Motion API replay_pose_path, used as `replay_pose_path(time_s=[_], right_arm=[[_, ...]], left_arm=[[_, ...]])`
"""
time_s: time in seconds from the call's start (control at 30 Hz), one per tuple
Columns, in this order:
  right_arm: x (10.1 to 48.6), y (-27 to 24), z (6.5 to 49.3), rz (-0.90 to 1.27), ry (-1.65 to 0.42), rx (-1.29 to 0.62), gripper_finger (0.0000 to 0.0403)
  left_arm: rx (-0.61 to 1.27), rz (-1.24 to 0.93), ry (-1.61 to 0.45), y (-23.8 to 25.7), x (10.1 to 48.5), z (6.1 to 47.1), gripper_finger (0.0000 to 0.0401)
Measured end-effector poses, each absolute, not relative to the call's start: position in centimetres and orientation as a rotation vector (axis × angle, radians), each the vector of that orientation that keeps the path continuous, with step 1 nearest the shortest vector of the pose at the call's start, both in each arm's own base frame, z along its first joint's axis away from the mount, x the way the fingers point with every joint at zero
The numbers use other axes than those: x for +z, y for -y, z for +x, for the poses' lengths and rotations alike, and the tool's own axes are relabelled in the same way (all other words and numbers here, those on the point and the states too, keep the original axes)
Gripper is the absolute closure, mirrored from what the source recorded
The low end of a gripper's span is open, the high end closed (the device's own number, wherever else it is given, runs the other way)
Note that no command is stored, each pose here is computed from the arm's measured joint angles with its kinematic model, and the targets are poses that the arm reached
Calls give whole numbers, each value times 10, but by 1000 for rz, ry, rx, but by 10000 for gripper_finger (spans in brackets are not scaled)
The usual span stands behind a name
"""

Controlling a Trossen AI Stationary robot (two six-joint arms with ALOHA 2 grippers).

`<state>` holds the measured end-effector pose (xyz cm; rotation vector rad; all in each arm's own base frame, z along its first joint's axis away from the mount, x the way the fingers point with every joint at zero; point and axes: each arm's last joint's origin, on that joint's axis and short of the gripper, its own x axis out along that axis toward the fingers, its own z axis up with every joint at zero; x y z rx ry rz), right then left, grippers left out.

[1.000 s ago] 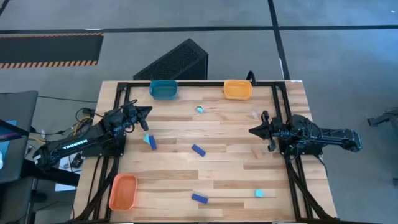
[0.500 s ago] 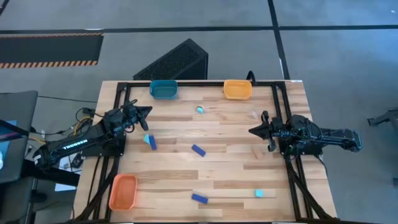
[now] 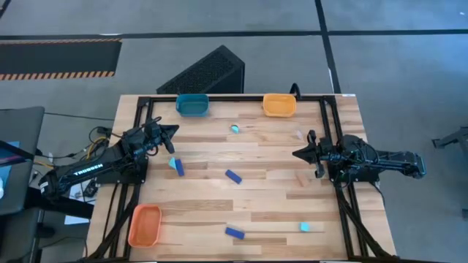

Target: Sort & place blocks by color

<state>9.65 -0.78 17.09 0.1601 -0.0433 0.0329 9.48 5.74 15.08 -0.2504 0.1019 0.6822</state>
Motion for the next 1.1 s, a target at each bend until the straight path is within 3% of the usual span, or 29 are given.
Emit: replay_pose_path(time_s=[0.2,0.4,0.63,0.77,0.9,1.1], right_arm=[[171,8,96,140,43,32,378],[171,8,96,-182,47,18,378],[174,9,96,-172,77,-9,379],[191,10,93,-106,261,-41,380],[214,10,84,-21,516,-48,379],[231,17,70,-9,745,-320,377]], left_arm=[[682,-250,-102,-57,151,95,401],[682,-250,-102,-57,151,95,401],[683,-248,-98,-57,151,95,401],[818,-209,-24,-61,158,93,401],[1011,-406,191,-65,165,88,401],[1037,-649,315,-66,164,87,401]])
